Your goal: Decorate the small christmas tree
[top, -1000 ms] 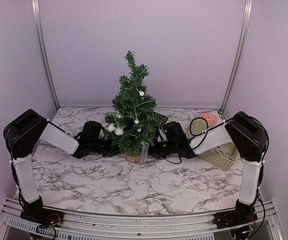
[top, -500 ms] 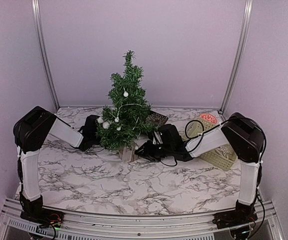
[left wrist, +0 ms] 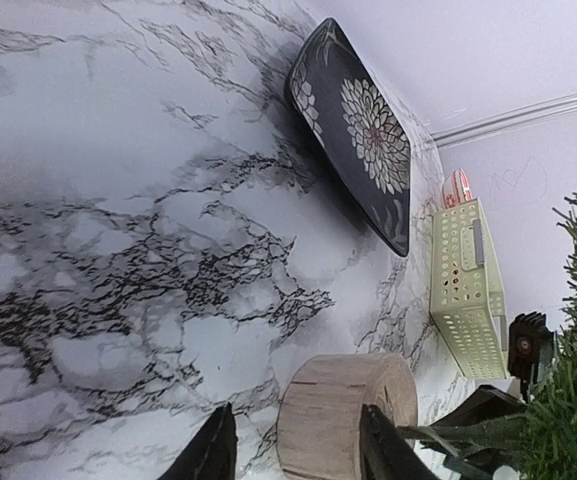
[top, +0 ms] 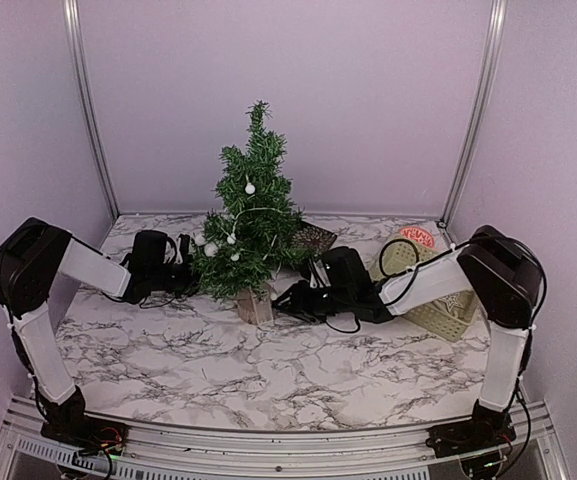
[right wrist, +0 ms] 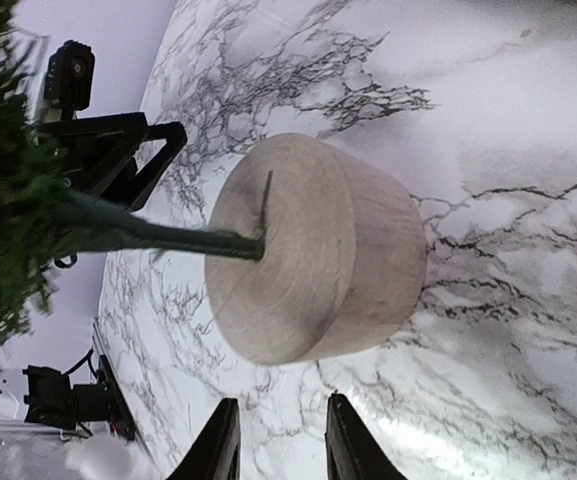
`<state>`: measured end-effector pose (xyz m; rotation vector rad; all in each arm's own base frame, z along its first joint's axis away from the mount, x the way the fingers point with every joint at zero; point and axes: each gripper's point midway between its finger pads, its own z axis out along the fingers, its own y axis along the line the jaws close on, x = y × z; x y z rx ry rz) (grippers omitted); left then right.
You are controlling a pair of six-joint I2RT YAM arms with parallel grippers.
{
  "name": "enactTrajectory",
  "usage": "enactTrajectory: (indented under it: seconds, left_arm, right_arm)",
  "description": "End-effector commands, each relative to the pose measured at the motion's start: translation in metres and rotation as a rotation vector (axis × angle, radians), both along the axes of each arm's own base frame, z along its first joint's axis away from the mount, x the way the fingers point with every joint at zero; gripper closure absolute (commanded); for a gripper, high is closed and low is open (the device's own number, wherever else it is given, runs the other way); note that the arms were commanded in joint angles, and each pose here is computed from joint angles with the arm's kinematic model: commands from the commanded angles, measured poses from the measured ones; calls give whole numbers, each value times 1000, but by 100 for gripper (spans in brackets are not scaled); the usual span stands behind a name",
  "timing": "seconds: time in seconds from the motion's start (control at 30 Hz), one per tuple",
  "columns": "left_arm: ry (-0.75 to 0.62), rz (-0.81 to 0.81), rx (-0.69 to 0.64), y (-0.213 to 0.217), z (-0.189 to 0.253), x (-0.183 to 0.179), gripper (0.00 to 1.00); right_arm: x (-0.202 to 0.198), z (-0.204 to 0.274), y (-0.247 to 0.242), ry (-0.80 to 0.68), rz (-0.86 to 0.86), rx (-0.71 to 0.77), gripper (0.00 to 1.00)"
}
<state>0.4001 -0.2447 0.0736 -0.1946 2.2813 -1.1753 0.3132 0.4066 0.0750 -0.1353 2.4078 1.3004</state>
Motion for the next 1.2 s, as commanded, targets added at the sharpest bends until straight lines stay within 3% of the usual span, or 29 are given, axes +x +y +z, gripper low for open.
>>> enactTrajectory:
  seconds: [0.0, 0.27, 0.37, 0.5, 0.73, 0.9, 1.17]
  left_arm:
    - [-26, 76, 47, 30, 11, -9, 55]
    - [-124, 265, 276, 103, 42, -13, 42]
    - [-182, 299, 351, 118, 63, -15, 35]
    - [-204, 292, 415, 125, 78, -17, 32]
    - [-173, 222, 391, 114, 85, -18, 32]
    - [-165, 209, 363, 109, 89, -18, 31]
    - [-183, 232, 377, 113, 97, -15, 30]
  right_arm:
    - [1, 44, -22, -95, -42, -24, 70]
    - [-13, 59, -100, -13, -147, -228, 67]
    - [-8, 78, -137, -46, -191, -272, 65]
    - [6, 109, -193, -141, -243, -339, 60]
    - [36, 109, -281, -169, -271, -446, 59]
    - [45, 71, -303, -102, -225, -562, 59]
    - [70, 43, -358, -49, -341, -785, 61]
